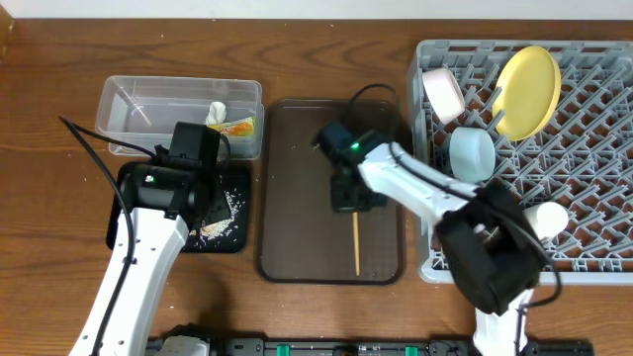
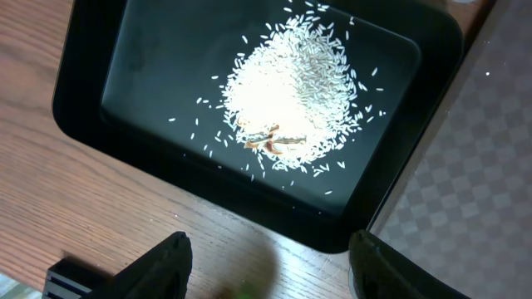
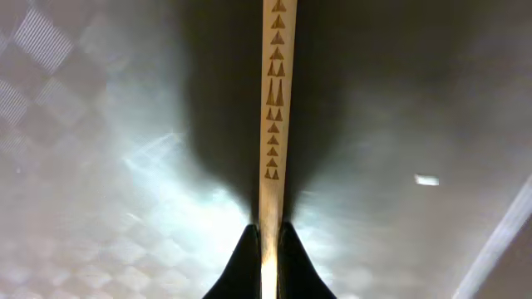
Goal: Sort waste into correct bins and load items into the dishwasher rack
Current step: 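Insert the second chopstick into the dish rack with right gripper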
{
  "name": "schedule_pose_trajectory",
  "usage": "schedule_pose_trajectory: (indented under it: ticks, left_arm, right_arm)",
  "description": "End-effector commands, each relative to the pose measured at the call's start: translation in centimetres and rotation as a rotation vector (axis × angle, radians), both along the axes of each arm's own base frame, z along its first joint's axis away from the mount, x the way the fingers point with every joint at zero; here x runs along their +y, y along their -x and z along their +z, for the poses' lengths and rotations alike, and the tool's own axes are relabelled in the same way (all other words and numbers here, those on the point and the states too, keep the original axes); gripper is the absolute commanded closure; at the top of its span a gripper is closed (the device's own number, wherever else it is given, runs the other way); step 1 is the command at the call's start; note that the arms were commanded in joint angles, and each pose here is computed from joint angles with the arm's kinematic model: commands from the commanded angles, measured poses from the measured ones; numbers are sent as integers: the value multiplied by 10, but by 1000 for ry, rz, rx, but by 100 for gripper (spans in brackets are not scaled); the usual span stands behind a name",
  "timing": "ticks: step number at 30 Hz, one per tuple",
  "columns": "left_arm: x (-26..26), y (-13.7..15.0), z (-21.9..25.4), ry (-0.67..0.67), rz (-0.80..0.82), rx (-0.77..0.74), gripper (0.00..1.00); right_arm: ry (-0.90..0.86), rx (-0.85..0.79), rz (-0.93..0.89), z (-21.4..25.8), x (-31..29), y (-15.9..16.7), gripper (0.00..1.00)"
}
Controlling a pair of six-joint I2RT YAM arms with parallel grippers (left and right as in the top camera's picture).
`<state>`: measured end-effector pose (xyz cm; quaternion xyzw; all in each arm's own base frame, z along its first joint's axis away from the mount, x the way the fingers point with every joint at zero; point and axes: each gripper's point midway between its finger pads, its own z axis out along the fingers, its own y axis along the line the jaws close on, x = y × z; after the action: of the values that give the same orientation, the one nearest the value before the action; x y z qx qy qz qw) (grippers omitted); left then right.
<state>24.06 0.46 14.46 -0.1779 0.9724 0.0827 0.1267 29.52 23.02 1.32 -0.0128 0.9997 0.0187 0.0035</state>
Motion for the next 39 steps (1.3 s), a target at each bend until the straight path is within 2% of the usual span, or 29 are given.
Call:
schedule_pose_trajectory:
  ticks: [1,8,11,18,27,28,30,31,39]
  left_arm:
    - [3,1,-2,-10,19,9,36]
    - [3,1,-2,-10,19,9,36]
    - [3,1,-2,-10,19,8,36]
    - [3,1,-2,-10,19,8,36]
    - [3,1,-2,-10,19,9,36]
    - [3,1,-2,-10,19,9,36]
    - [3,1,-2,-10,19,9,36]
    - [3,1,-2,-10,19,9,36]
    - [2,2,-2,-3,17,10,36]
  right_arm:
    - [-74,-109,49,52,-14,-18,99]
    - [-113,-264,50,133,-77,-30,99]
    - [-93,-279,39,150,-109,-26,99]
    - [-31,-153,-43,136,-169,-12,99]
    - [-39,-69,-1,111,-164,-12,96]
    - [-38,-64,-2,110,-164,-12,93]
    - [-36,-59,-2,108,-164,-12,66]
    - [-37,-60,-2,108,-164,-12,58]
    - [-41,-81,-16,110,-164,-16,55]
